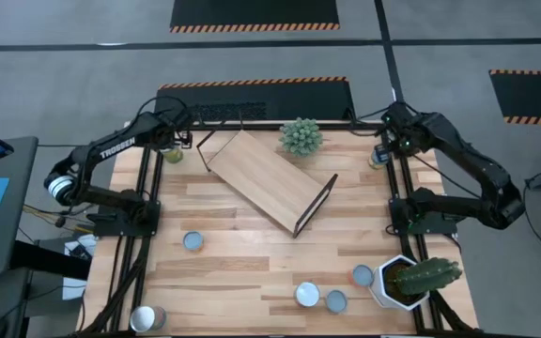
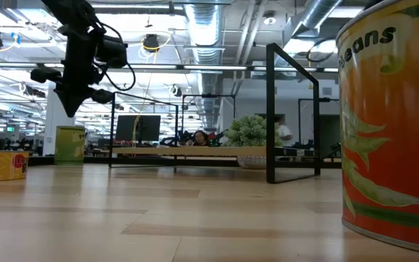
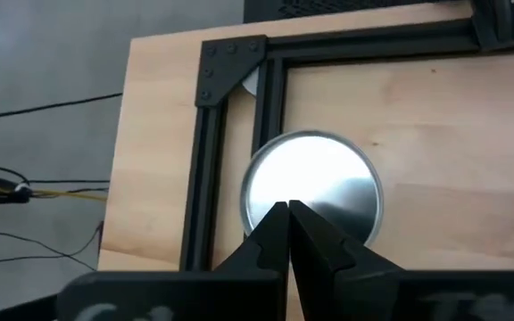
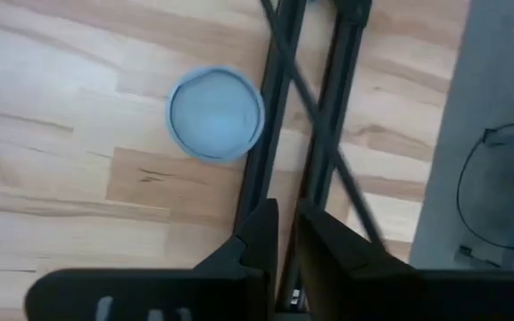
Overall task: Pick and place cans onto a shelf
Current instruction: Move the canned pears to the center of the table
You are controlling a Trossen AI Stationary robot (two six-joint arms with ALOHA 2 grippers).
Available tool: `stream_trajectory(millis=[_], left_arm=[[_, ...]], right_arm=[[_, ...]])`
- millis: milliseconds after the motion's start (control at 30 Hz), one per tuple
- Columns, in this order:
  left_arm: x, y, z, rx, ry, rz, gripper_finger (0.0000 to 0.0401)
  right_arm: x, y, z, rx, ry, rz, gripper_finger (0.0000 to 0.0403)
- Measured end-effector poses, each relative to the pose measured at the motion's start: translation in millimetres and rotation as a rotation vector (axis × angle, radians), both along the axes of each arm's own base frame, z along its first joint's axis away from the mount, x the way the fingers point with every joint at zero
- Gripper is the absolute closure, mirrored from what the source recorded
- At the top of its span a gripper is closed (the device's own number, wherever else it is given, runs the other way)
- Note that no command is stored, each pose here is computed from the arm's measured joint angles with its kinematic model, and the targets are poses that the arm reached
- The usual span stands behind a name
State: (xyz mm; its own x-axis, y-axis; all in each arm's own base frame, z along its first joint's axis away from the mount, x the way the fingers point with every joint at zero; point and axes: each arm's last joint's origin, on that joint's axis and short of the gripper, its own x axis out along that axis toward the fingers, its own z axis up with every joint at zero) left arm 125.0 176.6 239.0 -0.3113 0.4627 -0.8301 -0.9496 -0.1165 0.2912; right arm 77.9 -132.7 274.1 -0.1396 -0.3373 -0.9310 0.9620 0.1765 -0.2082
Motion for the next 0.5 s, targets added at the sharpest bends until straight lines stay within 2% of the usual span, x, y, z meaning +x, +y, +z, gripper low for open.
stream_trajectory(millis=[133,367,500], left_arm=[[2.3,2.2,-4.7,-0.021,-0.006,0.011,0.0401],[10.3,10.9,-26.5,-0.105,0.032,0.051,0.0401],[13.5,11.3,-29.8,-0.143,0.030,0.026,0.0401]], right_arm=[[1.4,0.0,-8.8,0.025,-0.031,0.007,0.0336],[6.2,3.1,-5.7,-0.010,-0.065,0.048,0.0336],[7.5,8.4,-2.6,-0.029,-0.076,0.084,0.0336]])
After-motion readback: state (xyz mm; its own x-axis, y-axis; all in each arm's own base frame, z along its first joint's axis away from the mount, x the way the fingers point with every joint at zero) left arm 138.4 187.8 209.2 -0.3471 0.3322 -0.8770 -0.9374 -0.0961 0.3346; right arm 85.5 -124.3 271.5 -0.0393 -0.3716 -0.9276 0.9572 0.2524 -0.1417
